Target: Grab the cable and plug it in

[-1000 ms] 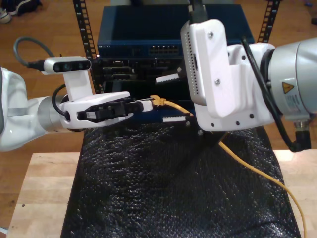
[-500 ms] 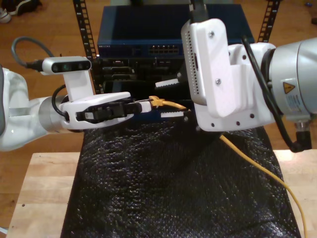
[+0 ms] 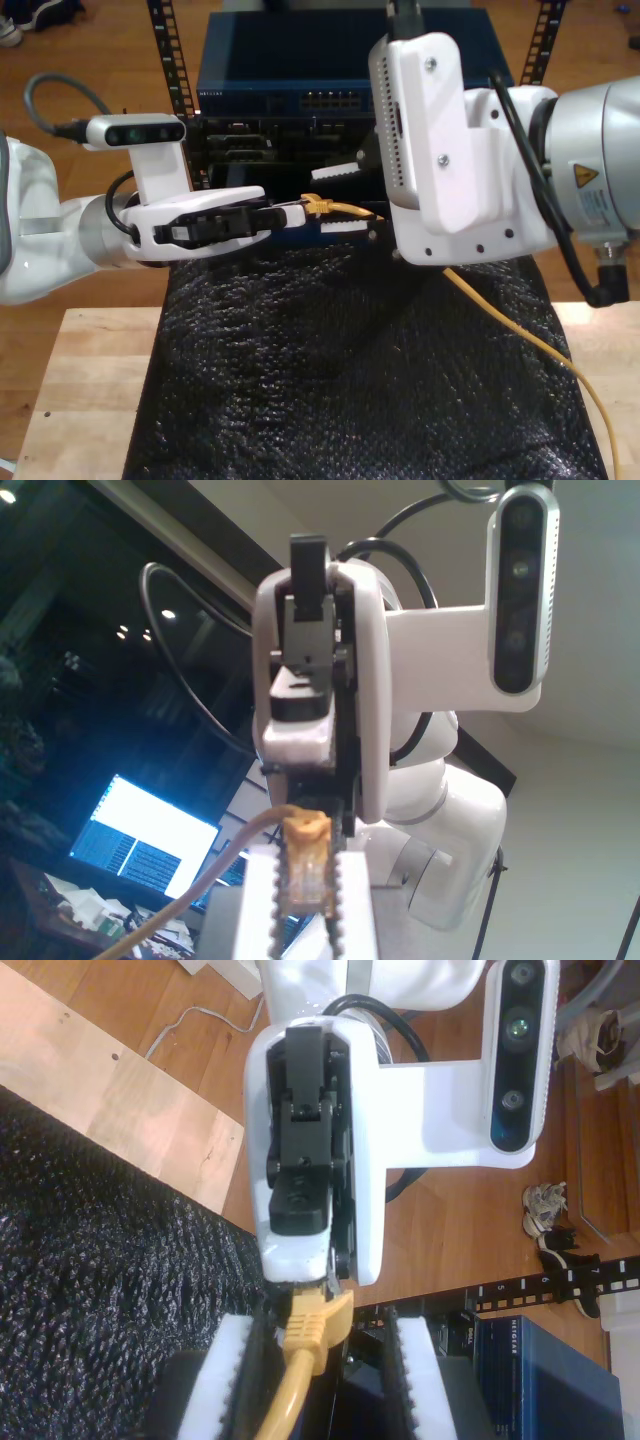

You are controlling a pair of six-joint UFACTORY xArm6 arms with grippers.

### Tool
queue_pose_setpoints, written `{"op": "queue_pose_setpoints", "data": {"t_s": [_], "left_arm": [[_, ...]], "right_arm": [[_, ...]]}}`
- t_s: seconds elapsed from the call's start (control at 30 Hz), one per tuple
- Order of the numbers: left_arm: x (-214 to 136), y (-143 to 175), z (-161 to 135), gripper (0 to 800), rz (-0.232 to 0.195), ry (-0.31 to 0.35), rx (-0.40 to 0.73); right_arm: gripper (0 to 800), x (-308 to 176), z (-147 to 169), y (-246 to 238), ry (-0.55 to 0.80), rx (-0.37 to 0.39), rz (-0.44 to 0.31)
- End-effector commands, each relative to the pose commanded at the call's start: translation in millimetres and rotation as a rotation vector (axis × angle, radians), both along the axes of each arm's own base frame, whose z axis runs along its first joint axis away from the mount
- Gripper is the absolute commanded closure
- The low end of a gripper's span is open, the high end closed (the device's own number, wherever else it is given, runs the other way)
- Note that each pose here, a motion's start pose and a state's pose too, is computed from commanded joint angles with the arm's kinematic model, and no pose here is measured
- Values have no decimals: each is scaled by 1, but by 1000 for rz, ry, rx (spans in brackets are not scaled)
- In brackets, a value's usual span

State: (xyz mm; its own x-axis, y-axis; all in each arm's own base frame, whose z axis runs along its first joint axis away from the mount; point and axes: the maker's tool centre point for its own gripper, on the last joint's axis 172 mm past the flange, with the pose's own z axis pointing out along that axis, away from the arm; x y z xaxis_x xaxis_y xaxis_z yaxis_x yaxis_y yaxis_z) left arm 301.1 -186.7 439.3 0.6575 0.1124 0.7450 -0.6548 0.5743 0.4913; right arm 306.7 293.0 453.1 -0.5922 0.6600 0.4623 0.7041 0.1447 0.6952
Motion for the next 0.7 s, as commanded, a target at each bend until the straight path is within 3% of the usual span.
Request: {"op": "queue_pose_setpoints", "data": {"t_s": [0.27,0.7], "left_arm": [[-2,2,1,792,-23,25,-6],[-1,2,1,786,-24,30,-4]], "right_arm": [[521,0,0,0,1,-1,1],[563,-3,1,1,-1,3,5]]}}
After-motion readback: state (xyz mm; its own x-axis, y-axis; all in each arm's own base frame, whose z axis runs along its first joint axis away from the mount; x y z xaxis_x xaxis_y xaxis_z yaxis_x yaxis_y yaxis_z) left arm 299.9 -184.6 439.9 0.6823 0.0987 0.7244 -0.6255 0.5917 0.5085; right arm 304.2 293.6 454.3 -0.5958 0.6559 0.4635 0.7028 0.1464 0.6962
